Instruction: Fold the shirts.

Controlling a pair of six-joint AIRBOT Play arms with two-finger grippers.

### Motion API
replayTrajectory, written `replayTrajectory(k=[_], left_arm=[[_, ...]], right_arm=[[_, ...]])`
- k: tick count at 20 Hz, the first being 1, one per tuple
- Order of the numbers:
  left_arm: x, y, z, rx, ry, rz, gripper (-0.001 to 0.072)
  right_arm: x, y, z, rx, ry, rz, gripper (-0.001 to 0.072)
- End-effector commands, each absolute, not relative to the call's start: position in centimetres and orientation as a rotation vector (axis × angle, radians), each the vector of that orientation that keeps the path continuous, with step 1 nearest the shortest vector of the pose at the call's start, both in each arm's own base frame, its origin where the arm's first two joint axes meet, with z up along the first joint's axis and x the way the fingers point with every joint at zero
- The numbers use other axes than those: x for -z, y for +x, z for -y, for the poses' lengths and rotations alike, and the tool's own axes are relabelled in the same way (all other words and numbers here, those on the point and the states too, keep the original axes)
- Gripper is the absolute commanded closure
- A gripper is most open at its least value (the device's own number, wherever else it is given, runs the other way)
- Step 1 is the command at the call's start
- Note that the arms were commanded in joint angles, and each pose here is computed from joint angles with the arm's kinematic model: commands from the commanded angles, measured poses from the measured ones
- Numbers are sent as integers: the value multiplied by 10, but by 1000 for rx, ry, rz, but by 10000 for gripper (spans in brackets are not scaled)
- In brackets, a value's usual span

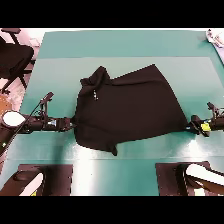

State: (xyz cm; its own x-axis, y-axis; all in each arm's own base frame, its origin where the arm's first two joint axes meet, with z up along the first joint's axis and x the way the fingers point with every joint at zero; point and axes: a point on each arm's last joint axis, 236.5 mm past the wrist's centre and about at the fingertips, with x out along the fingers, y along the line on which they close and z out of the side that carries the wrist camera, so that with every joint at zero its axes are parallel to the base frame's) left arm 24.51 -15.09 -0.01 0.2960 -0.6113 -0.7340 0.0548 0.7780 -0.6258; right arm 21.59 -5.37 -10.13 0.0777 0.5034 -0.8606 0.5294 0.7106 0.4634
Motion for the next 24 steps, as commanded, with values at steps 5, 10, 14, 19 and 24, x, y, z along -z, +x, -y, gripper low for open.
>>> replayTrajectory(k=[5,10,14,19,24], left_arm=[[-46,268,154,518,-515,-1100,684],[-159,296,157,602,-388,-878,684],[-269,302,150,622,-251,-636,684],[-445,258,105,455,-2,-172,685],[-549,166,87,380,93,153,683]], right_arm=[[27,282,33,-118,921,-1161,687],[-88,325,10,-264,1008,-743,691],[-197,327,-12,-412,980,-435,692],[-360,289,-53,-482,457,-123,692],[-495,221,-75,-332,10,202,691]])
